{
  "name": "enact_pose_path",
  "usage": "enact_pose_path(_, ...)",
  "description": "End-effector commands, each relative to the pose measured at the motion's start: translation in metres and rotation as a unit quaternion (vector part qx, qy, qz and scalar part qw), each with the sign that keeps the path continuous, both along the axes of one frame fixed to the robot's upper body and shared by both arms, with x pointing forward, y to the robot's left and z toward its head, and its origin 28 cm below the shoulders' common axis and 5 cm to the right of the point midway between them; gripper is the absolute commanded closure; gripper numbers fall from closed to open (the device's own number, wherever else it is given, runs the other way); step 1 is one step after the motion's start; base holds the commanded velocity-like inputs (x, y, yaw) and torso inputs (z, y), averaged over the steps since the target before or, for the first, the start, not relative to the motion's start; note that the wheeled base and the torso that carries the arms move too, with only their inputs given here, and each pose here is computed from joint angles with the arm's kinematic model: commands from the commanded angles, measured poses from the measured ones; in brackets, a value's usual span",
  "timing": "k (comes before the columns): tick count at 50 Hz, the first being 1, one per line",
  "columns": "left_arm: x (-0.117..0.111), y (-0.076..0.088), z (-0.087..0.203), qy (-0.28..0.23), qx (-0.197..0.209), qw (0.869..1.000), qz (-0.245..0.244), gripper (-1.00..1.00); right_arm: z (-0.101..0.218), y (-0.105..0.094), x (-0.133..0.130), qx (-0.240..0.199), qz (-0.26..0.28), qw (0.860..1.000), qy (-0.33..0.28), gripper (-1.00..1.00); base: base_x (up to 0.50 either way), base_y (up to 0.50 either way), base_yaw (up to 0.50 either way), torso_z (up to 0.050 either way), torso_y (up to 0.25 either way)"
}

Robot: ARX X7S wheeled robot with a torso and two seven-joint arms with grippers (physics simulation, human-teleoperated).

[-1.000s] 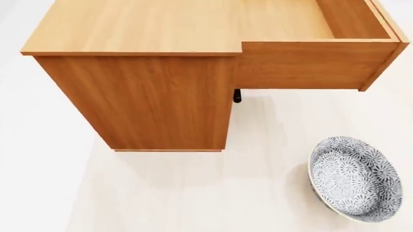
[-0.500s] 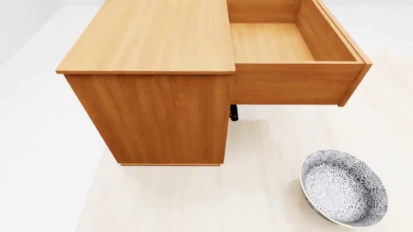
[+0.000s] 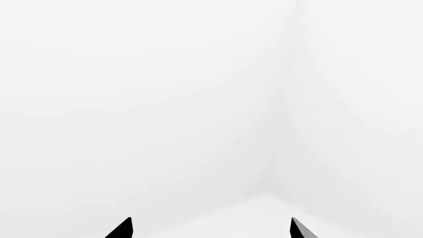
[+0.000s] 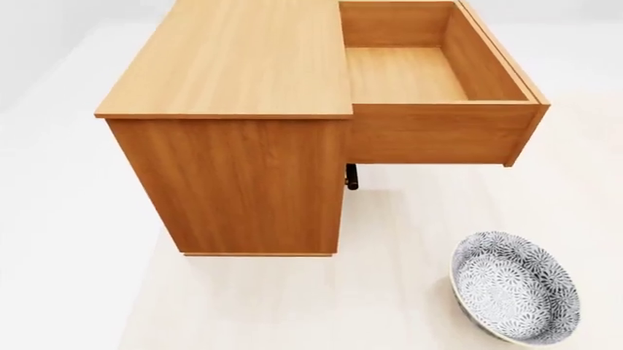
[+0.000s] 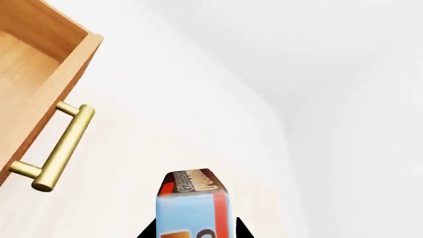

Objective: Put the chocolate pudding in the top drawer of the cabinet and close it.

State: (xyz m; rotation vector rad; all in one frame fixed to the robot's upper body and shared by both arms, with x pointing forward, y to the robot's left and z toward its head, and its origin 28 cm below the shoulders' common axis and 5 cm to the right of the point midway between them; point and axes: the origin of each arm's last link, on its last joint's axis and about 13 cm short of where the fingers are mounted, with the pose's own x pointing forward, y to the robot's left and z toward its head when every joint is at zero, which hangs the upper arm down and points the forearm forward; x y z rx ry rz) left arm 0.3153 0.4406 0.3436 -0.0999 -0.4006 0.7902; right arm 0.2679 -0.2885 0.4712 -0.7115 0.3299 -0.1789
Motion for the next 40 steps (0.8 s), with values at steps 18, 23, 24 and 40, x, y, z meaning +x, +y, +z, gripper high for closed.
enact_pose_path(18,-0.014,0.0,-0.021,0.005,0.002,1.0,-0.02,-1.0,0.032,0.05,0.07,-0.04,0.085,0.995,-0.011,1.0,0.0,0.0,0.0,-0.006,0.151)
enact_pose_path(23,-0.017,-0.004,-0.024,0.006,0.013,1.0,-0.028,-1.0,0.022,0.063,0.081,-0.035,0.104,0.994,-0.014,1.0,0.0,0.0,0.0,0.0,0.0)
enact_pose_path(24,-0.018,-0.005,-0.024,0.005,0.014,0.999,-0.03,-1.0,0.02,0.065,0.083,-0.034,0.107,0.994,-0.014,1.0,0.0,0.0,0.0,0.0,0.0)
enact_pose_path(40,-0.032,-0.015,-0.04,0.01,0.035,0.998,-0.057,-1.0,-0.004,0.093,0.109,-0.027,0.166,0.985,-0.027,1.0,0.0,0.0,0.0,0.0,0.0)
